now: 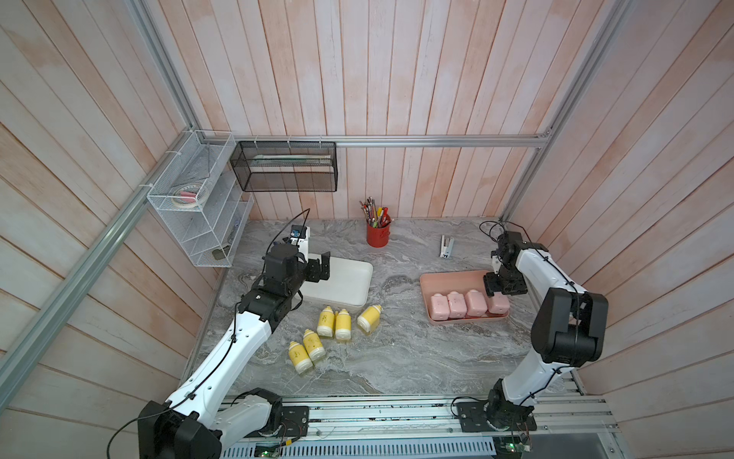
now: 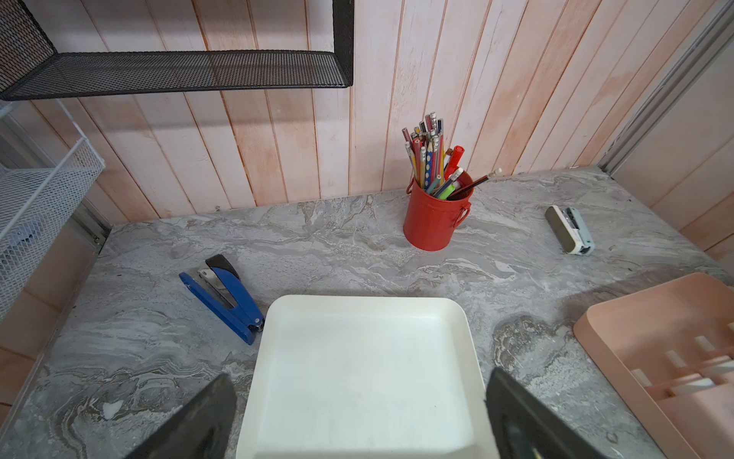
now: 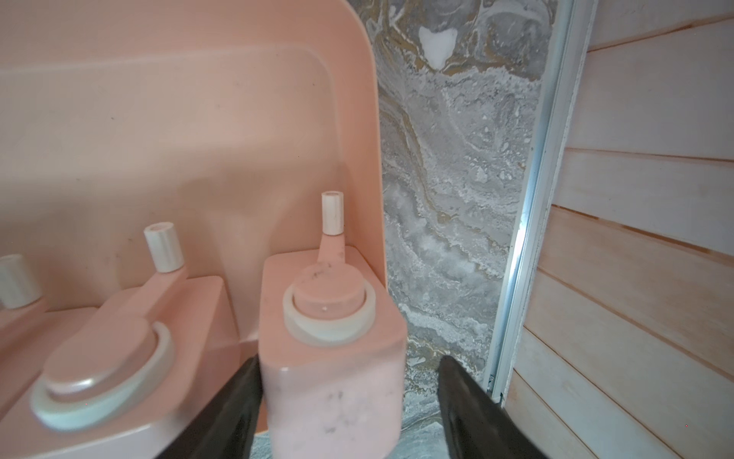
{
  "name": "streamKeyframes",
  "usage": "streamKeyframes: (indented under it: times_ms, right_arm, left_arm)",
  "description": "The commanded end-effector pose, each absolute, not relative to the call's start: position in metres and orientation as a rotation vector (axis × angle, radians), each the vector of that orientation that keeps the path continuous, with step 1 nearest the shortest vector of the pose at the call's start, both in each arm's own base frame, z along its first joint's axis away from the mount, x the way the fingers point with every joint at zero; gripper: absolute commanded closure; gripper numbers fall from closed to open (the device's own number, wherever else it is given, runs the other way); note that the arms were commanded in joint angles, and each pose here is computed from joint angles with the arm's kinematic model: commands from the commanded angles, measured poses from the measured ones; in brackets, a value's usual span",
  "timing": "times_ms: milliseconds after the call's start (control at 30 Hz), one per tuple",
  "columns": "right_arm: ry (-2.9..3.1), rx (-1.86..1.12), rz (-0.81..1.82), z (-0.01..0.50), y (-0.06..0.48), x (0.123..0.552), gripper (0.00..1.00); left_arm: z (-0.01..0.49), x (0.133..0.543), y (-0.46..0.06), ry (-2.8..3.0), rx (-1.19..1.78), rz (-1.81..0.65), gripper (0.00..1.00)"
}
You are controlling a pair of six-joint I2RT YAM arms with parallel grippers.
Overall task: Place the pencil sharpeners by color into the storage box
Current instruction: Place the pencil sharpener in the storage box.
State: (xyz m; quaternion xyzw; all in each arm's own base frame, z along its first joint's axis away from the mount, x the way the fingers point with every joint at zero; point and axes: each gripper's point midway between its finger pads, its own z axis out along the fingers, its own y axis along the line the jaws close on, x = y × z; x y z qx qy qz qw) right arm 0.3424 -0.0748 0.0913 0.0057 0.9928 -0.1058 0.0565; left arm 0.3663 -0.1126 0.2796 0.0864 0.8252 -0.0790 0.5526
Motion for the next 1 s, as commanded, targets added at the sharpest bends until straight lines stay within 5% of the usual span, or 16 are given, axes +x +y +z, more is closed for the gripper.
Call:
streamKeyframes:
  times_ms: [0, 967]
  right_arm:
    - [2.997, 0.001, -0.321, 0.103, -0.07, 0.345, 0.29]
    - [2.771, 0.044, -0.285, 0.162, -0.042, 0.361, 0.3]
  left_arm:
    - [0.288, 0.368, -0.116, 1.934, 0.213, -0.199, 0.0]
    - [0.281, 0.37, -0.12, 1.956, 0.225, -0.207, 0.0]
